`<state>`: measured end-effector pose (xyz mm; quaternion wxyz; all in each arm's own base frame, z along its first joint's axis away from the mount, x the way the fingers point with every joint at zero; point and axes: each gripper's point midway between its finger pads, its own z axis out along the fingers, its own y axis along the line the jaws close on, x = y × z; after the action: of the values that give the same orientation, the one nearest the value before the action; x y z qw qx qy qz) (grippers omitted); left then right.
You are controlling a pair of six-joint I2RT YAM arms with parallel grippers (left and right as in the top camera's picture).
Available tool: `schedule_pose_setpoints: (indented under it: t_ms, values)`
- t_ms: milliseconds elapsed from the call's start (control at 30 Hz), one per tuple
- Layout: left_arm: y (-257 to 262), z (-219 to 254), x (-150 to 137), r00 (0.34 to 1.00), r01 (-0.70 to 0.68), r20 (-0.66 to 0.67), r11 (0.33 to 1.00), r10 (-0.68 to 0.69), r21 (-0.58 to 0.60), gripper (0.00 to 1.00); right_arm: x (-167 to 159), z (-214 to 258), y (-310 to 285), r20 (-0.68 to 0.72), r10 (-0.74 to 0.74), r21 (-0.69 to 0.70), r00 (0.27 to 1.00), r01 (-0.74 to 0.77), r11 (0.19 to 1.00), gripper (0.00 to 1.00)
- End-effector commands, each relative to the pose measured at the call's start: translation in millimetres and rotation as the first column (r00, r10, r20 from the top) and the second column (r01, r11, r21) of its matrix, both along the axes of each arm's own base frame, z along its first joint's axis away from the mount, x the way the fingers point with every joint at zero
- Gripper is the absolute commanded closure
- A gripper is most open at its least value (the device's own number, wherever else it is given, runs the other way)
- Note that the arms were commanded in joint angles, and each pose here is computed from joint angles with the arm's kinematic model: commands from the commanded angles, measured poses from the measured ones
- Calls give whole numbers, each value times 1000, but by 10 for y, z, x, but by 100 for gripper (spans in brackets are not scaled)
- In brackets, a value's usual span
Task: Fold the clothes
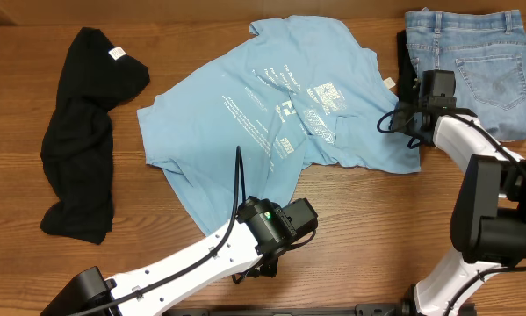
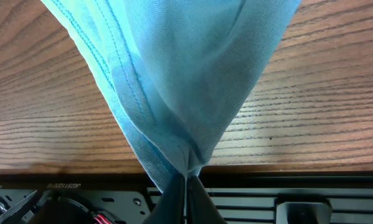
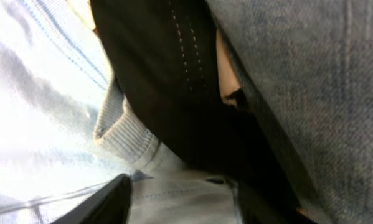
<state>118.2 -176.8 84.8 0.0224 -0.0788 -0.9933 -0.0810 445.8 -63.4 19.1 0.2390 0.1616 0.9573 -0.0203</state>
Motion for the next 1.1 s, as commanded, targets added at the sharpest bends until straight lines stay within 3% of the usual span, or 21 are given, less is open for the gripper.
schedule_pose_setpoints:
  t_ms: [0,200,400,633,800,933,1067]
  values:
    - [10,8,25,999,-16,29,1000,16,-2,96,-61,-169,-10,-44,-4,0,999,4,1000,52]
    - [6,7,33,999,-15,33,1000,15,-4,96,-60,-149,-13,-42,-8,1,999,8,1000,67]
    - [4,7,53,999,-14,44,1000,14,-3,96,-7,94,-22,-1,-9,-4,1000,9,1000,96]
    - [19,9,94,998,-17,61,1000,17,3,96,-90,157,-12,-26,-17,3,1000,17,1000,96]
    - [184,11,295,996,-76,54,997,76,6,96,-127,960,-6,22,-52,18,998,51,999,96]
    - [364,117,562,991,-116,70,993,117,-19,96,-428,1469,-3,-5,-87,34,996,87,996,96]
    - [637,523,789,969,-153,187,986,163,-68,96,-802,1847,-116,3,-149,99,989,148,984,96]
